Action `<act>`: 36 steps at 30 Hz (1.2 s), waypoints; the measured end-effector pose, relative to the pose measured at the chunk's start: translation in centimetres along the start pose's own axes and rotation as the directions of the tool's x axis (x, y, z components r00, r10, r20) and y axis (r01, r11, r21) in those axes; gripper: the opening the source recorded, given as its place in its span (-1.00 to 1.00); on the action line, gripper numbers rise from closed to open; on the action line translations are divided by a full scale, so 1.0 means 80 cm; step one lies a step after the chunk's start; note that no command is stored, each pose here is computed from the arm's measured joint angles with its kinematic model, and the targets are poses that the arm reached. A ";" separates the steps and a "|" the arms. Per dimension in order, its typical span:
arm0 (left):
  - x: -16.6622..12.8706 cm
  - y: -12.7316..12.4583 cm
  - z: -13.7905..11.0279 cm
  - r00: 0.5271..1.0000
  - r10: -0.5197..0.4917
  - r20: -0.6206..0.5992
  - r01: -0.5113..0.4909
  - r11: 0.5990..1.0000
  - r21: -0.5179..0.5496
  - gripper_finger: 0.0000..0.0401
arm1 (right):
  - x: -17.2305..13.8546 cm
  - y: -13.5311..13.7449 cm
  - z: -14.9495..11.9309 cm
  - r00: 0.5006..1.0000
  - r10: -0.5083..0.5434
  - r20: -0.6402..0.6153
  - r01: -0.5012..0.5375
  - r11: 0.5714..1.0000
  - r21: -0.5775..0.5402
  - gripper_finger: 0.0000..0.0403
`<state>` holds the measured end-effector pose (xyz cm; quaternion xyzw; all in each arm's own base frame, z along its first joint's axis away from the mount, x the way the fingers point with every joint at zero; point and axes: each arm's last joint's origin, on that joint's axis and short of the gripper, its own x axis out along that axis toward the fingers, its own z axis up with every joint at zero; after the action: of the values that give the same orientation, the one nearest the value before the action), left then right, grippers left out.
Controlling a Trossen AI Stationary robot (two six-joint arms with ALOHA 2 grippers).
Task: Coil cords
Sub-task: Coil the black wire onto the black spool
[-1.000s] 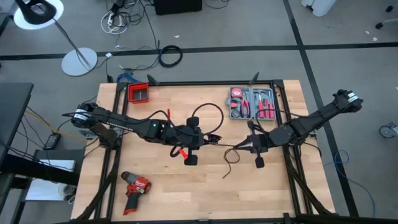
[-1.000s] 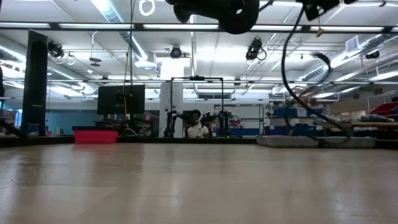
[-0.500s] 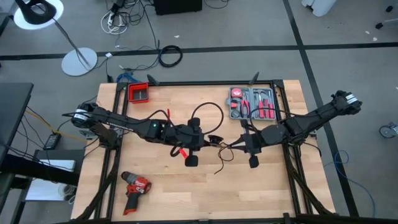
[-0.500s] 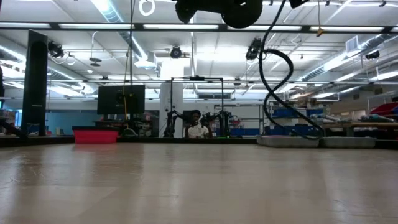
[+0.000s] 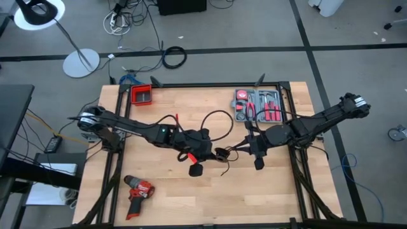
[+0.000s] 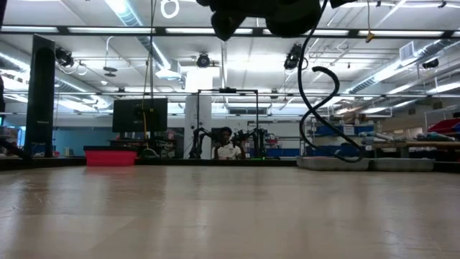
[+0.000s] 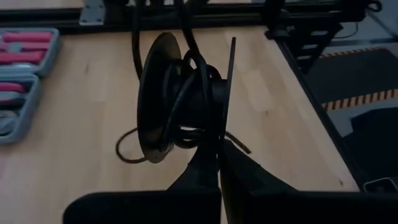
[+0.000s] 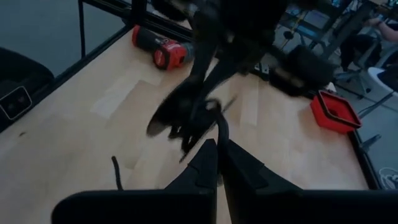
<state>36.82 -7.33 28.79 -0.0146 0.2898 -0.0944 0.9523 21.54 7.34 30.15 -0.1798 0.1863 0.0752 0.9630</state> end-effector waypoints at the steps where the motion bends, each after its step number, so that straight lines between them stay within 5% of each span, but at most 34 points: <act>1: 0.005 0.001 -0.002 1.000 -0.009 -0.007 0.009 1.000 -0.004 -1.00 | 0.000 0.000 0.000 1.000 0.000 -0.001 0.000 1.000 -0.002 -0.95; 20: 0.027 0.023 0.001 0.991 -0.114 0.070 0.116 0.993 -0.027 -1.00 | 0.035 -0.015 0.000 0.998 -0.045 0.039 0.049 0.994 -0.093 -0.95; 27: 0.026 0.020 0.003 0.981 -0.177 0.080 0.178 0.984 -0.001 -1.00 | 0.038 -0.023 -0.001 0.997 0.023 0.070 -0.018 0.997 -0.072 -0.94; 36: 0.025 0.021 0.006 0.979 -0.178 0.101 0.176 0.984 0.025 -1.00 | 0.039 -0.032 -0.002 0.997 -0.004 0.081 0.004 1.000 0.002 -0.63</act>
<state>39.01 -6.10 27.91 -0.0374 0.2369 -0.1802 0.9539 24.88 5.15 29.66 -0.1760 0.1467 0.0802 0.9701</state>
